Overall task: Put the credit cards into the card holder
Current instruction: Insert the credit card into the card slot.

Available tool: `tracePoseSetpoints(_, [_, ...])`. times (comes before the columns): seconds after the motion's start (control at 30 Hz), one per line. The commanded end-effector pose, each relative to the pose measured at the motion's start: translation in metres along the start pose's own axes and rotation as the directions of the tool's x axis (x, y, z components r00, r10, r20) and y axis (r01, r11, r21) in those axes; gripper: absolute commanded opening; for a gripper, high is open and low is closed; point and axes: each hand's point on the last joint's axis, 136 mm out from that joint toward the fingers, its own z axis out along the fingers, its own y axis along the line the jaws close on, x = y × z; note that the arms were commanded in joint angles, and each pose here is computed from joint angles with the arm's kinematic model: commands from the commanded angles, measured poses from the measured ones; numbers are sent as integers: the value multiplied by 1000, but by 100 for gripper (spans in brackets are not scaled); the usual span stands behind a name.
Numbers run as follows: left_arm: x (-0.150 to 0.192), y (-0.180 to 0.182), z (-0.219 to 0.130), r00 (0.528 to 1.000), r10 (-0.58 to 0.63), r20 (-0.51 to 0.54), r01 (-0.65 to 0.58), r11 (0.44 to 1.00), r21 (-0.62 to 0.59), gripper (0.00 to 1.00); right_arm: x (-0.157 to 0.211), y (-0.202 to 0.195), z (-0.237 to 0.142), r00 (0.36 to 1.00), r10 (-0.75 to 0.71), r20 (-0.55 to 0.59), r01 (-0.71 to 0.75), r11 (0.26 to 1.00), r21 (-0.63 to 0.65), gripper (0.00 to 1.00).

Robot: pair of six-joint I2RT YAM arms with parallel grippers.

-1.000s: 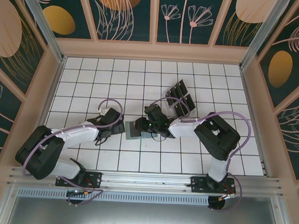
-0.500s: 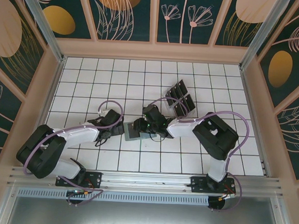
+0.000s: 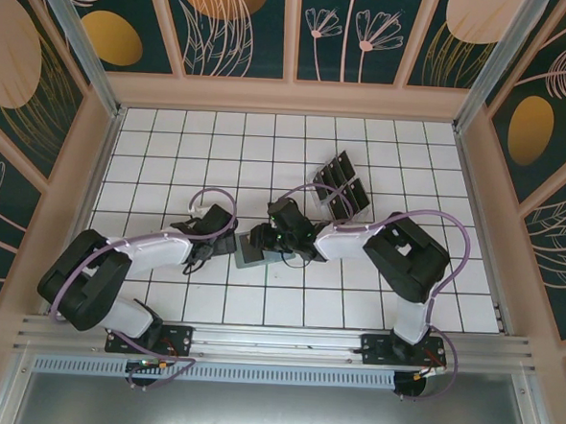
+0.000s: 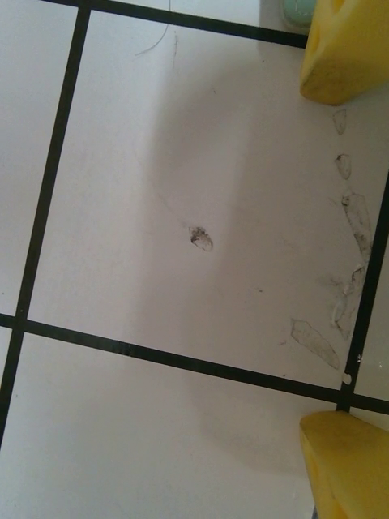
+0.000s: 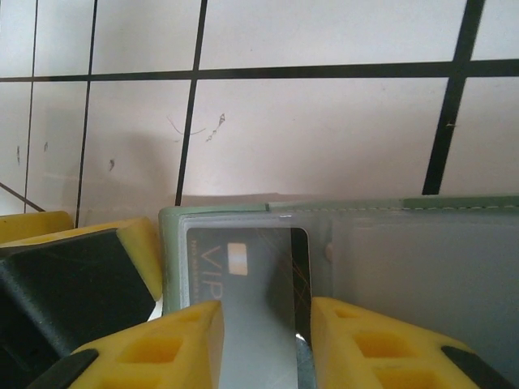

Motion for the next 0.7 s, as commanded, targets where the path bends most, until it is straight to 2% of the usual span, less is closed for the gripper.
tracePoseSetpoints(0.0, [0, -25, 15, 1000, 4, -25, -2, 996, 90, 99, -14, 11, -22, 998, -18, 67, 19, 1000, -3, 37])
tracePoseSetpoints(0.23, [-25, -42, 12, 1000, 21, 14, -22, 995, 94, 98, -14, 5, -40, 995, -31, 97, 29, 999, 26, 38])
tracePoseSetpoints(0.4, [-36, -39, 1, 999, 26, 44, -29, 997, 72, 99, -5, 4, -40, 995, -62, 74, 58, 997, 56, 37])
tracePoseSetpoints(0.67, [-22, -19, -15, 999, 16, 31, -18, 998, 67, 98, 9, 1, -31, 992, -120, 28, 115, 985, 129, 35])
